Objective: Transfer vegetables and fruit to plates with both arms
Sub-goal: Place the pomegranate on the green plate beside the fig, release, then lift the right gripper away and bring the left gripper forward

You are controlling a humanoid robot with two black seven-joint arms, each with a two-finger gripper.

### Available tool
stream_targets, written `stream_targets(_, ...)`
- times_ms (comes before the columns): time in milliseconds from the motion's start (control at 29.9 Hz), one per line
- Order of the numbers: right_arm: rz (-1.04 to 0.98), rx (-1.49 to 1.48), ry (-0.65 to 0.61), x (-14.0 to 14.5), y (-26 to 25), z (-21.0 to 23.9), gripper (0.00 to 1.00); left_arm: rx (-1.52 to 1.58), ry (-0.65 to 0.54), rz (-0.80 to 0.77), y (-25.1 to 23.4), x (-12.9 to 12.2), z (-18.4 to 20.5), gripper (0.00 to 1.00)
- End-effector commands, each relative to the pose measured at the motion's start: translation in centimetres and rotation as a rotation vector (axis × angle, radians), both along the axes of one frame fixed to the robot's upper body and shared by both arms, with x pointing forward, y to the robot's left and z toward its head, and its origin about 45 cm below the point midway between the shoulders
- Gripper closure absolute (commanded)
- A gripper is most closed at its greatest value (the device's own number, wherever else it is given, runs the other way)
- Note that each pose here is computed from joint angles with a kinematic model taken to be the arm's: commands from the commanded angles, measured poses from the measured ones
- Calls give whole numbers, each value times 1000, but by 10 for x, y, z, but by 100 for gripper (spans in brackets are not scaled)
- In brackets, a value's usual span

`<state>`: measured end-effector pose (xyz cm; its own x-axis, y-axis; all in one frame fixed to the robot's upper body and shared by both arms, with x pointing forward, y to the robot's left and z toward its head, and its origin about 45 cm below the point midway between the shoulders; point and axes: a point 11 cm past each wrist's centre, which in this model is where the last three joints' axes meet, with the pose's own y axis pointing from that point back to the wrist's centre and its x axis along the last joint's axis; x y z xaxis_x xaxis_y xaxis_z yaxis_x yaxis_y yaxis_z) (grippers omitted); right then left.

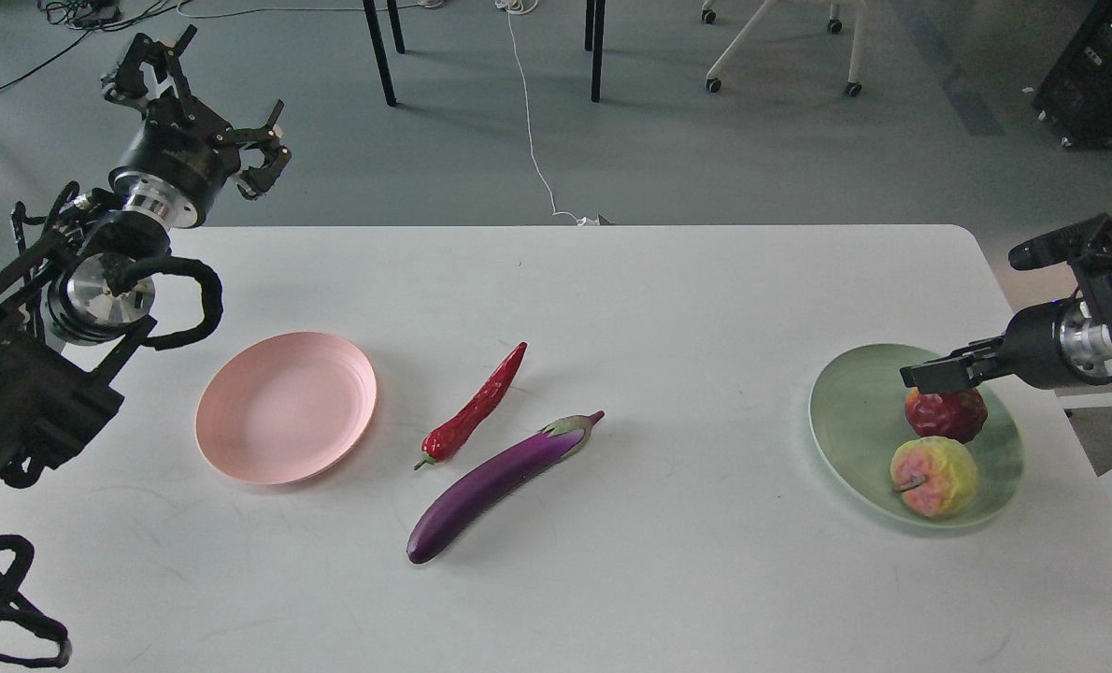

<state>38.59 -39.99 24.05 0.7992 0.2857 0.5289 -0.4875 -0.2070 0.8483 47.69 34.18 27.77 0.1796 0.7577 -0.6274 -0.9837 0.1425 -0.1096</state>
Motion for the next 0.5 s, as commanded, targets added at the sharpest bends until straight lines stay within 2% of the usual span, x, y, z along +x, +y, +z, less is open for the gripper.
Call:
stream_targets(0, -47, 123, -162, 32, 12, 50, 2, -2, -21, -9, 4, -1, 8, 2)
stream_targets(234, -271, 640, -291, 67, 45, 104, 1, 42, -36, -27, 15, -4, 15, 2)
stream_targets(368, -367, 895, -324, 85, 65, 121, 1, 82, -46, -88, -2, -8, 19, 2)
stream_targets(469, -492, 1097, -356, 94, 70, 119, 1, 232, -90, -193, -28, -16, 28, 2)
